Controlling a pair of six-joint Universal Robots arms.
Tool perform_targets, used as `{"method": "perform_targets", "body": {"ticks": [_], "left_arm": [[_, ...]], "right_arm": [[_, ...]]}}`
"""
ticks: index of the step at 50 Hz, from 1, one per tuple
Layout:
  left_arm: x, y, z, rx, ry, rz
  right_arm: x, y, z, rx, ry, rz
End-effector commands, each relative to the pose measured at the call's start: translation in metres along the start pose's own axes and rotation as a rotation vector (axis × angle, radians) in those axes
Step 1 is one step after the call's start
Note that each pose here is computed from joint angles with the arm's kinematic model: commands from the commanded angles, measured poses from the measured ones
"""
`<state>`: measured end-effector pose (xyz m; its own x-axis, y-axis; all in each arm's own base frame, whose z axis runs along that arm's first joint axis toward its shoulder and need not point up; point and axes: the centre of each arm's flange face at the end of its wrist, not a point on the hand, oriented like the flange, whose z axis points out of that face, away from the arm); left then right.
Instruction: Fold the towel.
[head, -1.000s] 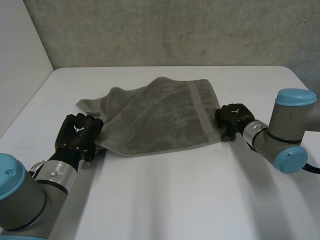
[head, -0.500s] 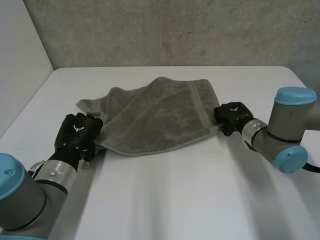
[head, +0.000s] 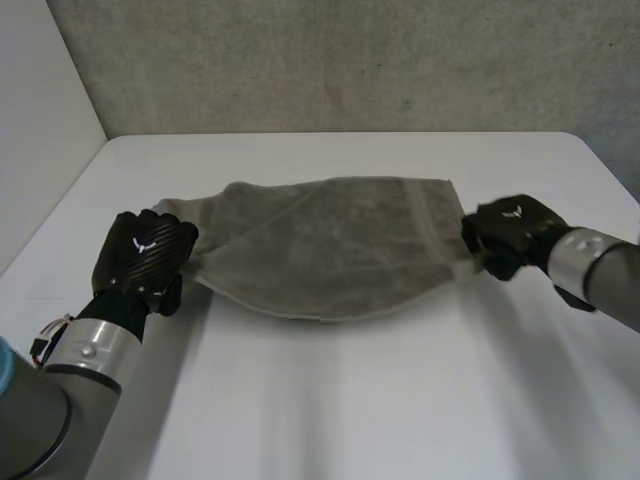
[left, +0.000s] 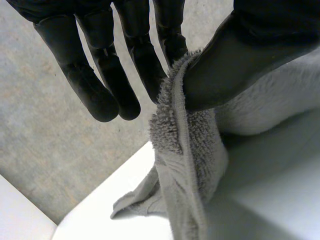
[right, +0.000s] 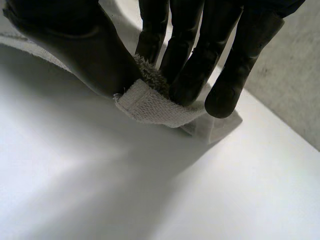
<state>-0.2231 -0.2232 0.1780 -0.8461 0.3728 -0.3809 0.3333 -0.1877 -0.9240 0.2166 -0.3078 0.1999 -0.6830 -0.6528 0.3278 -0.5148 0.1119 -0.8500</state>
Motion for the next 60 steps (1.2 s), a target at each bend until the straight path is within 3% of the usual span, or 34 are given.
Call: {"method": "perform_targets", "body": {"ticks": [1,11,18,22,30,35,43,50,60], "left_arm": [[0.002,-0.011,-0.020,0.027,0.003,0.079],[0.012,-0.021,-0.049,0.070,0.035,0.116],[0.017,-0.024,-0.049,0.081,0.055,0.115],[0.017,-0.021,-0.027,0.077,0.064,0.115],[0.024,-0.005,0.035,0.071,0.133,0.111],[0.029,0.011,0.075,0.065,0.138,0.112],[0.037,0.035,0.135,0.054,0.146,0.112],[0.041,0.052,0.175,0.031,0.157,0.108],[0.041,0.056,0.198,0.043,0.141,0.111]], "right_arm": [[0.013,0.008,-0.035,-0.067,0.028,-0.083],[0.034,0.010,-0.089,-0.115,0.021,-0.079],[0.042,0.011,-0.095,-0.120,0.000,-0.091],[0.046,0.013,-0.085,-0.107,-0.015,-0.085],[0.055,0.019,-0.023,-0.062,-0.055,0.003],[0.067,0.020,0.037,-0.049,0.030,0.053],[0.072,0.028,0.100,-0.032,0.133,0.063],[0.074,0.026,0.129,0.032,0.183,0.095],[0.084,0.017,0.147,0.136,0.288,0.092]]}}
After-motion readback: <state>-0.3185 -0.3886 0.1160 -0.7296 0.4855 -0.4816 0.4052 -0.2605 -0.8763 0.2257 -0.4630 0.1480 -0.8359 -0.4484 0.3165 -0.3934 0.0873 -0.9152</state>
